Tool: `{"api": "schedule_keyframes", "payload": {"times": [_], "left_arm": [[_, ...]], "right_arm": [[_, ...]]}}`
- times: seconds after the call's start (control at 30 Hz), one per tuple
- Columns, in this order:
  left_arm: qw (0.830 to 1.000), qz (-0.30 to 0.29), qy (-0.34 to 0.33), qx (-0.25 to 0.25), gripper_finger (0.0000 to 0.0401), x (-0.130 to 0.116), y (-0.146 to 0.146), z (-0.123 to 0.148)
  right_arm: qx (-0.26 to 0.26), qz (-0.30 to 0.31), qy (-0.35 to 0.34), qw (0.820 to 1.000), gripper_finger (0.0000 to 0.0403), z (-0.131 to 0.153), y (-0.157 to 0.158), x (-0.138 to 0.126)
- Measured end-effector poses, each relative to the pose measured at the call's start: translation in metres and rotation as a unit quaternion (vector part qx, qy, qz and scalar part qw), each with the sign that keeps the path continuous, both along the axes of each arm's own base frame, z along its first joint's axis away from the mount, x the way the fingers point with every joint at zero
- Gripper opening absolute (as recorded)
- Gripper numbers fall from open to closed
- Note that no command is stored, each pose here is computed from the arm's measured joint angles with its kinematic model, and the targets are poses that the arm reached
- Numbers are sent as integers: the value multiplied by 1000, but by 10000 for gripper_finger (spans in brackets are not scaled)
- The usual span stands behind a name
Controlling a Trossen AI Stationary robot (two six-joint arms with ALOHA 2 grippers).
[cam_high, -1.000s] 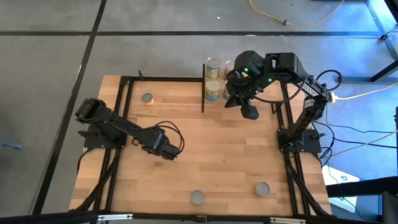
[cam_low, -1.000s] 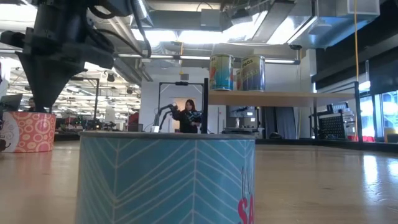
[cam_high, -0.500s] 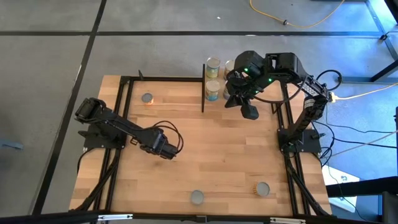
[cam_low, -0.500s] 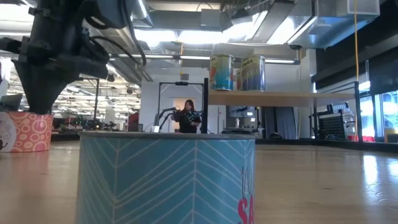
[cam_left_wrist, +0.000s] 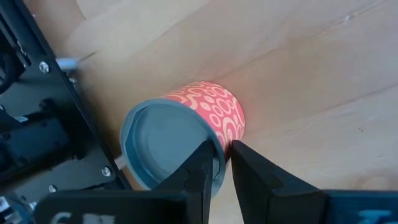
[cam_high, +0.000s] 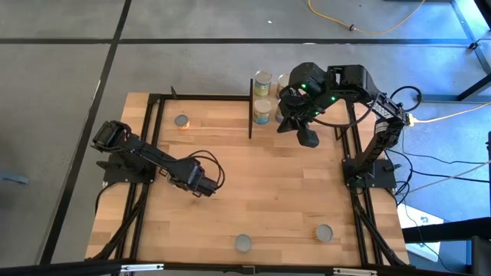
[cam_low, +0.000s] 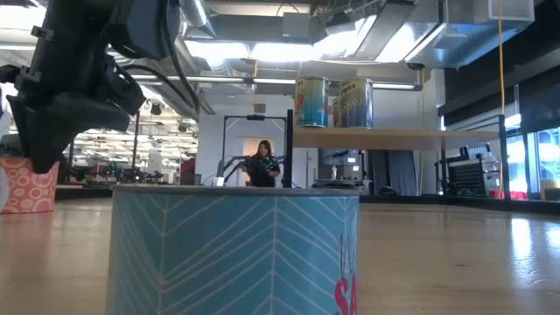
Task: Pick and place cans onto a shelf
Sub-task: Put the canned saucy meatballs on the shelf
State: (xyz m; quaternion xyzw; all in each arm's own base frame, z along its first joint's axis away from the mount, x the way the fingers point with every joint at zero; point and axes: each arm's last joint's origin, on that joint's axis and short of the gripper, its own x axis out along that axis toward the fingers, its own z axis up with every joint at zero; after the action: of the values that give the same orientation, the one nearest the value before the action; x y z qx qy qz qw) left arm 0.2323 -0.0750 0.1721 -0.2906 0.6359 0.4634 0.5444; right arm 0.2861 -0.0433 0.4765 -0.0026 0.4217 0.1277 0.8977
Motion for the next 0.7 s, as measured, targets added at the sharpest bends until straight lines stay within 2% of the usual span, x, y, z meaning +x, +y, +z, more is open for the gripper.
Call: {"api": "schedule_keyframes", "payload": {"times": [0.13,0.27,0.4,0.57,0.7], "left_arm": [[1000,-4,0,1,43,0,1,0],[1000,-25,2,-4,12,1,2,0],[999,-35,3,-6,6,1,3,0],[995,-96,-2,-25,3,6,1,4],[985,-163,-16,-52,2,14,-2,12]], "right_arm": [[0,-1,0,1000,16,0,0,0],[1,-1,0,1000,16,0,0,0],[0,-1,0,1000,16,0,0,0],[0,0,0,1000,16,0,0,0],[0,0,0,1000,16,0,0,0]]}}
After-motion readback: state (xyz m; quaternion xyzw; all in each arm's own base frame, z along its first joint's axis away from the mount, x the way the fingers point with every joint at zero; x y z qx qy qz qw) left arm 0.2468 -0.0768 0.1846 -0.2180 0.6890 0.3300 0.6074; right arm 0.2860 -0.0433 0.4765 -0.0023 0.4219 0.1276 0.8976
